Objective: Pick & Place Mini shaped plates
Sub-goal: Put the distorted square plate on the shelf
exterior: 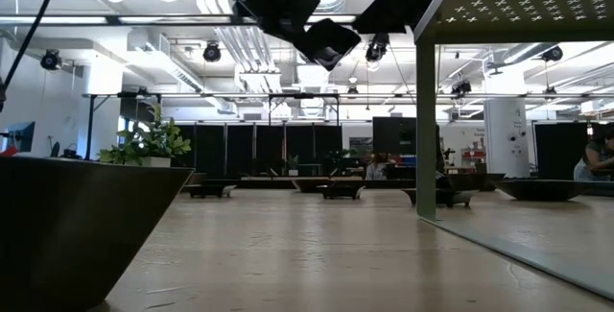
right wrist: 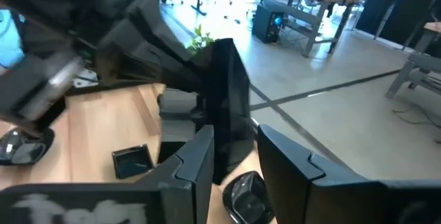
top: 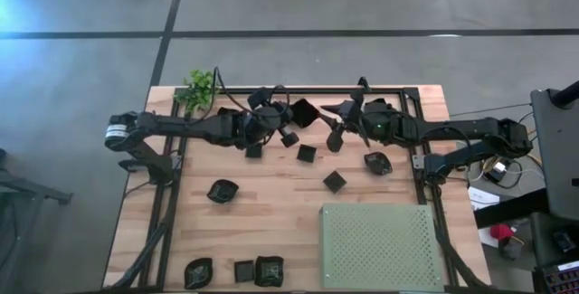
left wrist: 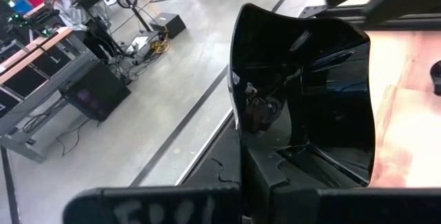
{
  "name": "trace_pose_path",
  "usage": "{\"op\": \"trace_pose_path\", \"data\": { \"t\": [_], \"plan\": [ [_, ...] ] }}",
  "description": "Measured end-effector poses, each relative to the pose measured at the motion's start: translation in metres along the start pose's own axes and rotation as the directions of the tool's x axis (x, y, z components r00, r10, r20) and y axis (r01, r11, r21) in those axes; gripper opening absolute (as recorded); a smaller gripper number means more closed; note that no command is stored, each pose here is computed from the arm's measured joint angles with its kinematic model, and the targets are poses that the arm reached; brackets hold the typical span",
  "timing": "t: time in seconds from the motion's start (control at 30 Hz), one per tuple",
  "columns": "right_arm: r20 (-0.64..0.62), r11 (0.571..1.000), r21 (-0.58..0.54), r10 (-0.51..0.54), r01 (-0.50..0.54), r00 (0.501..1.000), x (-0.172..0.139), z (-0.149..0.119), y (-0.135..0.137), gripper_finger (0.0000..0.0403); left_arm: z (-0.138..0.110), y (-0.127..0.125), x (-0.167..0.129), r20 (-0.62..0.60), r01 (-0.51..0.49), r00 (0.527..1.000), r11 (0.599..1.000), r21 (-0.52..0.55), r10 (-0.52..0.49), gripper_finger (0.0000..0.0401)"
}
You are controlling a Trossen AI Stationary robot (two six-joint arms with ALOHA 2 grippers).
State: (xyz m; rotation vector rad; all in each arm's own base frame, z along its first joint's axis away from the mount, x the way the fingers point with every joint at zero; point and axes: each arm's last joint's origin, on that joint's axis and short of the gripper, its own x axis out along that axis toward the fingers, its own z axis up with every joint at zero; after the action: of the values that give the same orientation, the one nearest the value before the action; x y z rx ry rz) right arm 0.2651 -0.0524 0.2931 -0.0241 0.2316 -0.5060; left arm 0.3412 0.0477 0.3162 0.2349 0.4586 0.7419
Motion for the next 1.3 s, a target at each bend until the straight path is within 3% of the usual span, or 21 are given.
{"op": "trace_pose_path", "data": {
  "t": [0.57,1.0,1.3],
  "plan": [
    [0.000,1.000,0.002,-0.009,0.009,1.000,-0.0002,0.0002,-0.0006,0.0081,0.0069,-0.0058,-0.0053,0.060,0.016,0.998,0.999,-0.037,-0.014,0.0000],
    [0.001,1.000,-0.021,-0.019,0.019,1.000,-0.0001,0.0002,-0.0012,0.0012,0.0069,-0.0058,-0.0053,0.060,0.016,0.998,0.999,-0.041,-0.014,0.0000],
    [0.001,1.000,-0.024,-0.018,0.018,1.000,-0.0002,0.0003,-0.0012,0.0009,0.0070,-0.0058,-0.0053,0.061,0.017,0.998,0.999,-0.049,-0.014,0.0004]
  ]
}}
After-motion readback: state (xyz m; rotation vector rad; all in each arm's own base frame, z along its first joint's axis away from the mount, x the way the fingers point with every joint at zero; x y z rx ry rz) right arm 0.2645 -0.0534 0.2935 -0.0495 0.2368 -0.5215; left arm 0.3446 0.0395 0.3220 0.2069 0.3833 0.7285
